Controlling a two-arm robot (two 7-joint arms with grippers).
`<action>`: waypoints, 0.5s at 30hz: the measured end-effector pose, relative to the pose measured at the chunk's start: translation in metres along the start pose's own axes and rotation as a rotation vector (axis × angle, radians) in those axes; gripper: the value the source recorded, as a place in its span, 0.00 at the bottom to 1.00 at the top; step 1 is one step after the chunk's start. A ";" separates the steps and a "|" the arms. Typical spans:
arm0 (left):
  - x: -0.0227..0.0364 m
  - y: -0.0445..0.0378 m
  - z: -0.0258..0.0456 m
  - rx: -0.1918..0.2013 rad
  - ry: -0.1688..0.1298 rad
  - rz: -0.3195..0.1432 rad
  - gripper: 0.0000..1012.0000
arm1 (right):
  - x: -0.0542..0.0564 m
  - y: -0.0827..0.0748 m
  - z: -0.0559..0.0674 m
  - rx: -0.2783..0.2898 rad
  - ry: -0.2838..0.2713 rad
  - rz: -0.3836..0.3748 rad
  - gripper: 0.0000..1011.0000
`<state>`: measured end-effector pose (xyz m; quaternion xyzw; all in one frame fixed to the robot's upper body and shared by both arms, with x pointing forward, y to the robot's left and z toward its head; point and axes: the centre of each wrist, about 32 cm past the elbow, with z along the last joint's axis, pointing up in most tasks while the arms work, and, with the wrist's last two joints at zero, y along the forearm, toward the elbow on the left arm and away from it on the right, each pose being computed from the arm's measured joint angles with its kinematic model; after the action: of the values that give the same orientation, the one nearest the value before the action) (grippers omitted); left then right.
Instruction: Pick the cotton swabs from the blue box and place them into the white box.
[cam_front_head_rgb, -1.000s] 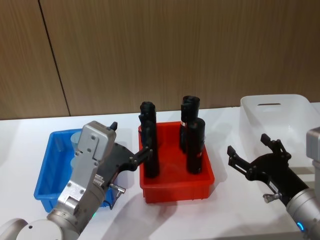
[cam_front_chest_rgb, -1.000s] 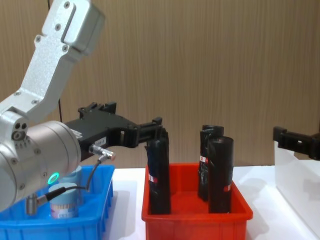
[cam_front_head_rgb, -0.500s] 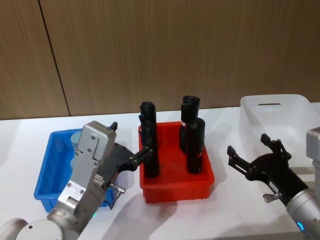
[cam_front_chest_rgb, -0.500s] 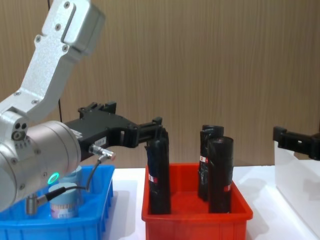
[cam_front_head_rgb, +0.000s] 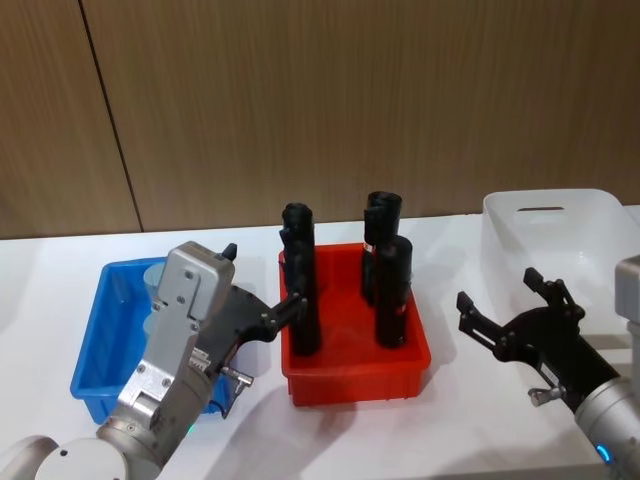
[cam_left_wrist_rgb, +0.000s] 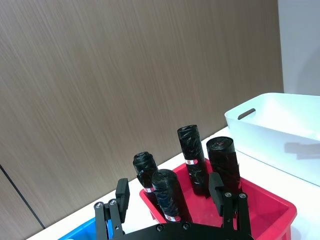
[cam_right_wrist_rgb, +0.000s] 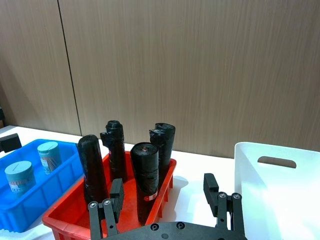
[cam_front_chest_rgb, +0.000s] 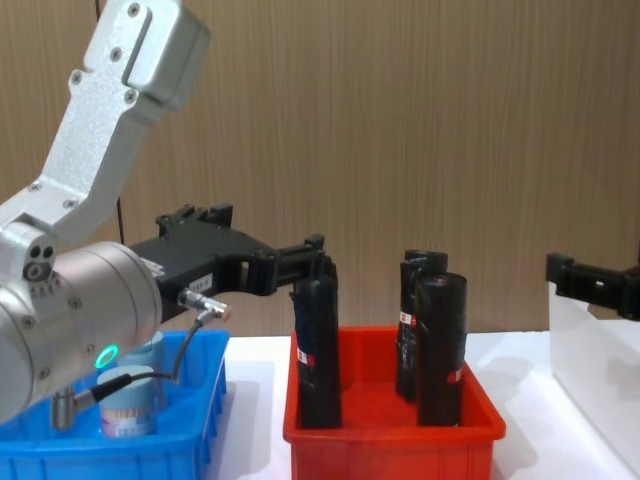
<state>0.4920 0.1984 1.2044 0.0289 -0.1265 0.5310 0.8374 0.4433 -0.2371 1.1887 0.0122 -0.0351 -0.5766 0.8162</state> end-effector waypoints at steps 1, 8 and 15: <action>0.0000 0.0000 0.0000 0.000 0.000 0.000 0.99 | 0.000 0.000 0.000 0.000 0.000 0.000 0.99; 0.0000 0.0000 0.0000 0.000 0.000 0.000 0.99 | 0.000 0.000 0.000 0.000 0.000 0.000 0.99; 0.0000 0.0000 0.0000 0.000 0.000 0.000 0.99 | 0.000 0.000 0.000 0.000 0.000 0.000 0.99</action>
<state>0.4920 0.1984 1.2045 0.0288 -0.1264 0.5310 0.8374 0.4433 -0.2371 1.1887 0.0122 -0.0351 -0.5766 0.8162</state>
